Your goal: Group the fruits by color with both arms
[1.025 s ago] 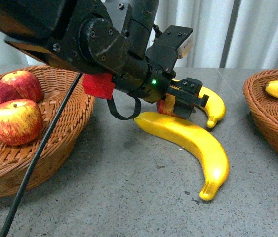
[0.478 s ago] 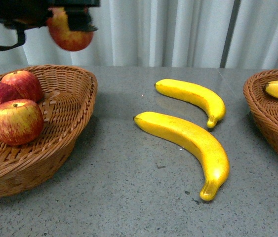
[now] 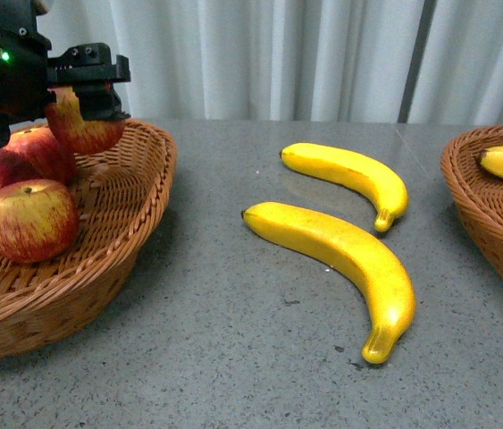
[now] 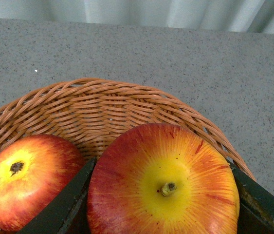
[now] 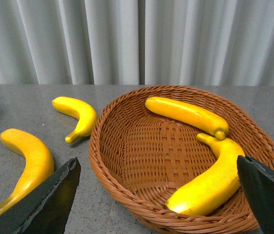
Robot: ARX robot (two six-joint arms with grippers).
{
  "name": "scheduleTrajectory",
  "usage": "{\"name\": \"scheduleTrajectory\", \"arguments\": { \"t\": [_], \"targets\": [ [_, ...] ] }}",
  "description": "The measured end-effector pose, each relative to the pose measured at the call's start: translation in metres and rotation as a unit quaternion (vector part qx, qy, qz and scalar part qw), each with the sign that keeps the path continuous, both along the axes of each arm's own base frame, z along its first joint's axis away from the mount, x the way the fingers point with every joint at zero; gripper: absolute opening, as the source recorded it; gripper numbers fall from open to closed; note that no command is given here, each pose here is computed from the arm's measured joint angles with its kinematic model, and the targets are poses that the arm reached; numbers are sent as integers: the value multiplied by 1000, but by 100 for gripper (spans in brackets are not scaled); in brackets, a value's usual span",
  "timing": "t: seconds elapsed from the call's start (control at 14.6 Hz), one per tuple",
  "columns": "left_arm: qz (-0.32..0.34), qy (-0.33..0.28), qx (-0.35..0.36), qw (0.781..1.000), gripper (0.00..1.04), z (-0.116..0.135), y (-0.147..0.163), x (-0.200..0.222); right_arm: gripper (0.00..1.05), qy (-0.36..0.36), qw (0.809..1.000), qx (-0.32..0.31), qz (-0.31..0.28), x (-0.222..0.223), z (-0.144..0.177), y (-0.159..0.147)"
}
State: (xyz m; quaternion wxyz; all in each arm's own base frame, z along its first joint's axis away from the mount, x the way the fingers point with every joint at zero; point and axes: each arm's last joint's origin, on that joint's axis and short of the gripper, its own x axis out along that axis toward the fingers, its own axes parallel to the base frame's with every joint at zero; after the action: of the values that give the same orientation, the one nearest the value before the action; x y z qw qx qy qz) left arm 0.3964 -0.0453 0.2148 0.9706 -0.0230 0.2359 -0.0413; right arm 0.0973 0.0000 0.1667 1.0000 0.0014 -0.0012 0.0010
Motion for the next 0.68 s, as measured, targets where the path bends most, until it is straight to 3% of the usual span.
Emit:
{"name": "scheduleTrajectory", "arguments": {
  "t": [0.14,0.21,0.34,0.55,0.68],
  "targets": [
    [-10,8,2,1000,64,-4,-4,0,98,0,1000,0,0,0,0,0],
    [-13,8,2,1000,70,-4,-6,0,98,0,1000,0,0,0,0,0],
    [-34,9,7,999,95,-7,-12,-2,98,0,1000,0,0,0,0,0],
    [-62,-1,3,998,98,-3,-20,-15,98,0,1000,0,0,0,0,0],
    [-81,-57,1,995,98,28,-24,-38,98,0,1000,0,0,0,0,0]
  ]
}}
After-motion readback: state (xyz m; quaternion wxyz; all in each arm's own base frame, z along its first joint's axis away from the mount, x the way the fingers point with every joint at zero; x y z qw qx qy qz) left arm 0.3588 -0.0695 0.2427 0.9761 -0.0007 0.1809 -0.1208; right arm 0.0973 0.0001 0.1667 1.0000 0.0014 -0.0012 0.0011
